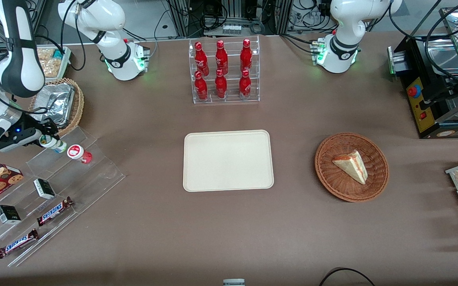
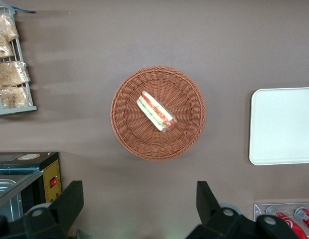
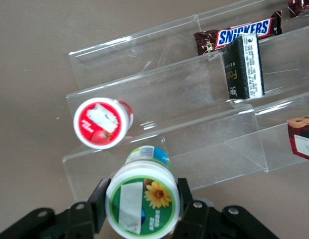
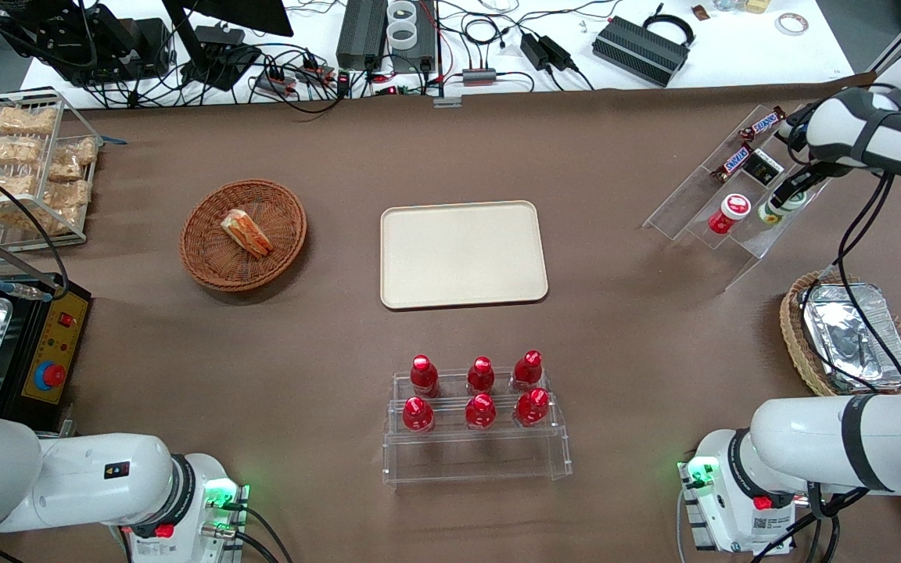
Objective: Place green gum on tray
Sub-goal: 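Close the right gripper on the green gum bottle and lift it, then carry the gum bottle with the right gripper over the cream tray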
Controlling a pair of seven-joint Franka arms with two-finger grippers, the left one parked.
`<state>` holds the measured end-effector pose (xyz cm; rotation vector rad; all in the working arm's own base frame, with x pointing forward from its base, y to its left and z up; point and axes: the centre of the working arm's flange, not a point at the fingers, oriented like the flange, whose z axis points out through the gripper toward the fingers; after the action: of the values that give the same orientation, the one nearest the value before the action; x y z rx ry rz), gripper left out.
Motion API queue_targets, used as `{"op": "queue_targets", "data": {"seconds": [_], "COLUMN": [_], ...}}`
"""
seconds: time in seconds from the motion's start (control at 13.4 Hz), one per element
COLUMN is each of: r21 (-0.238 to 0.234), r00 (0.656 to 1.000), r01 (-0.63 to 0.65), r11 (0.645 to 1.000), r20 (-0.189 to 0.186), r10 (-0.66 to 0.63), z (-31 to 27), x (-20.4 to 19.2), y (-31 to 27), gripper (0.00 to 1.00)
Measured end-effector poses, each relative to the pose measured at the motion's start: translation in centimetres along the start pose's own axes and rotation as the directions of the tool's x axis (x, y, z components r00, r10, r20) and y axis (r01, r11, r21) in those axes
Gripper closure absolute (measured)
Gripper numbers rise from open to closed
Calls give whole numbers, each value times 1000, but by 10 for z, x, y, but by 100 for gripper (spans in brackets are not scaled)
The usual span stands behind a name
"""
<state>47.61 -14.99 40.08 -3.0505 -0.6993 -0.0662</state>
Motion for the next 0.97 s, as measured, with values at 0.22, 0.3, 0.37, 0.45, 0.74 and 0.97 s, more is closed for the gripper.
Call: {"op": "queue_targets", "data": {"seconds": [0.22, 0.3, 0.37, 0.45, 0.74, 0.97], "r21": [23, 30, 35, 40, 76, 91], "r00": [999, 999, 998, 998, 997, 989], "r01": [39, 46, 47, 48, -32, -112], "r11": [999, 999, 998, 998, 997, 990], "r20": [20, 26, 34, 41, 72, 102], "r10": [-39, -46, -48, -50, 26, 103], "z": [-63, -85, -104, -120, -138, -124], "x": [31, 43, 56, 70, 121, 160], "y": [-2, -6, -12, -20, -75, -146], "gripper": [41, 41, 41, 41, 41, 41]}}
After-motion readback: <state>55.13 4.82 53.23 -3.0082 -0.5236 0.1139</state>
